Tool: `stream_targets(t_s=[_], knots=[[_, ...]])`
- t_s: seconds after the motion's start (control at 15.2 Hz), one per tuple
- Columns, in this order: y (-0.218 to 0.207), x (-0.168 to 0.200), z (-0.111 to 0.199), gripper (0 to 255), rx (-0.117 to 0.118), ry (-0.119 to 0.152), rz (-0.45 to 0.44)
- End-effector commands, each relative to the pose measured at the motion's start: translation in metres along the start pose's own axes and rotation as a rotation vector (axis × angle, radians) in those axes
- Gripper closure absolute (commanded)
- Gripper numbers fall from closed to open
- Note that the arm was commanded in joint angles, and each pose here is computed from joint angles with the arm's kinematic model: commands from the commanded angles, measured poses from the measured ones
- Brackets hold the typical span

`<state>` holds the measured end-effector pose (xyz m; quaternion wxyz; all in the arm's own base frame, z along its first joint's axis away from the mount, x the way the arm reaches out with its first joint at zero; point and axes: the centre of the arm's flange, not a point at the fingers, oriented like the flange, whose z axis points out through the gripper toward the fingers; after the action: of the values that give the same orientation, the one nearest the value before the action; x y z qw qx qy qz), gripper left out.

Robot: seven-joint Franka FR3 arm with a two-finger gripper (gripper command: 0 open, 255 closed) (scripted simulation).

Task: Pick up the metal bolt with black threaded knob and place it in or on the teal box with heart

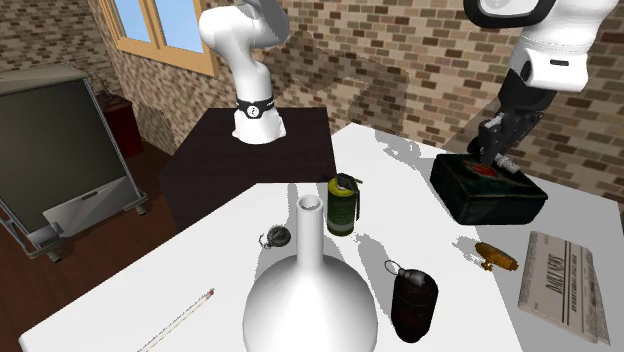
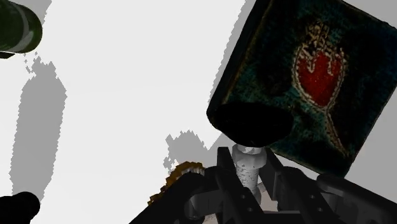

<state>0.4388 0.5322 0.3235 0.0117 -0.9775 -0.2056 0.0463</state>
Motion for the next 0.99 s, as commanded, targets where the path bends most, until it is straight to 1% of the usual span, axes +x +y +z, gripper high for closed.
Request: stream_targets(t_s=[0.0, 0.4, 0.92], knots=[[-0.027, -0.013, 0.004, 255, 0.000, 0.001, 0.001], [-0.101, -0.048, 0.009, 255, 0.000, 0.001, 0.001], [-0.100, -0.045, 0.051, 255, 0.000, 0.001, 0.001]])
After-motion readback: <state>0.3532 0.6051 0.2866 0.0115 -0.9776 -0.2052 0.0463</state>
